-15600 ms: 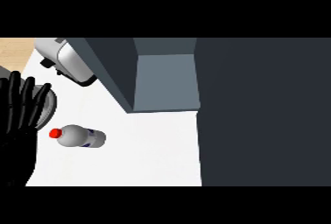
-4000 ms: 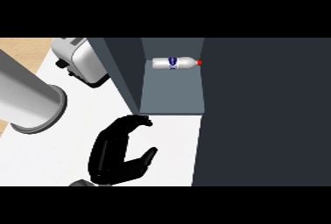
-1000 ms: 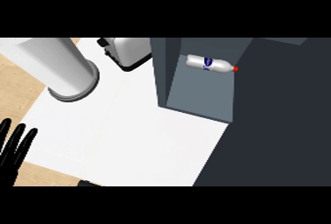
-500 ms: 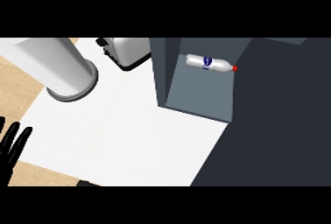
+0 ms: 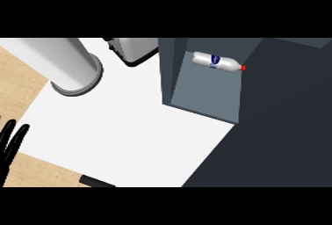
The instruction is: Pick up the bottled water, place it into the cabinet and close the cabinet
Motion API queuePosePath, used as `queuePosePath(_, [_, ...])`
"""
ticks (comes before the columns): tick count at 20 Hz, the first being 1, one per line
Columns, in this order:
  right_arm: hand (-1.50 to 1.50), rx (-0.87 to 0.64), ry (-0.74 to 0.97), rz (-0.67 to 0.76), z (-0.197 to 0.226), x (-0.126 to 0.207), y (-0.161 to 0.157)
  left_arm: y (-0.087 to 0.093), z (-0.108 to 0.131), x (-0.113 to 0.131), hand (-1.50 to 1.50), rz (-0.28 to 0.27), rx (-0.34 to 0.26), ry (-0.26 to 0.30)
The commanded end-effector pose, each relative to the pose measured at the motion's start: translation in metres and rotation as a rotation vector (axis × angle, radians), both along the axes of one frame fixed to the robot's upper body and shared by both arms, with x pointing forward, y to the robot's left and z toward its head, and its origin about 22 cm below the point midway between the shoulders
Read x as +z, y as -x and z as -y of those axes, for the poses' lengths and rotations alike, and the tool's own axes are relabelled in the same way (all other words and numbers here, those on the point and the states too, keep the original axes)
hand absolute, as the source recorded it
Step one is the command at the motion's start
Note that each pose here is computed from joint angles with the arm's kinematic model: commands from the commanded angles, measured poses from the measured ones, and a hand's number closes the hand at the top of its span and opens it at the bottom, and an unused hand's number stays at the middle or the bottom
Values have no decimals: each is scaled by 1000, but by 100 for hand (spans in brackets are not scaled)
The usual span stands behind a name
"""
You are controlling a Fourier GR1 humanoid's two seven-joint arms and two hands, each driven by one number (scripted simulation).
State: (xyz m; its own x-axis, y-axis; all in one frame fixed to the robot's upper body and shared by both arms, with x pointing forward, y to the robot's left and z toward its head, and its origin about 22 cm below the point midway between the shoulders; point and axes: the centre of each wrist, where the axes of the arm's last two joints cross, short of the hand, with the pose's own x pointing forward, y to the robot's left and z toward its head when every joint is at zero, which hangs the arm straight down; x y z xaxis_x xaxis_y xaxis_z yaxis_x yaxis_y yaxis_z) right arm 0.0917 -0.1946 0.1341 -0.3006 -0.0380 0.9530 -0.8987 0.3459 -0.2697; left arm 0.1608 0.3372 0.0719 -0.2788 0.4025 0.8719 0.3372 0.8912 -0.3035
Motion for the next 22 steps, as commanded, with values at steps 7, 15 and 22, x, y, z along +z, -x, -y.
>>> queuePosePath(7, [150, -89, -54, -51, -12, -4, -10, -4, -2, 3, -150, 14, -14, -2])
queuePosePath(15, [150, -164, 110, 33, -12, -1, -38, -7, -9, 4, -150, 7, -21, -11])
queuePosePath(22, [150, -247, 169, -12, -26, -9, -76, -7, -12, 1, -150, 0, -8, -8])
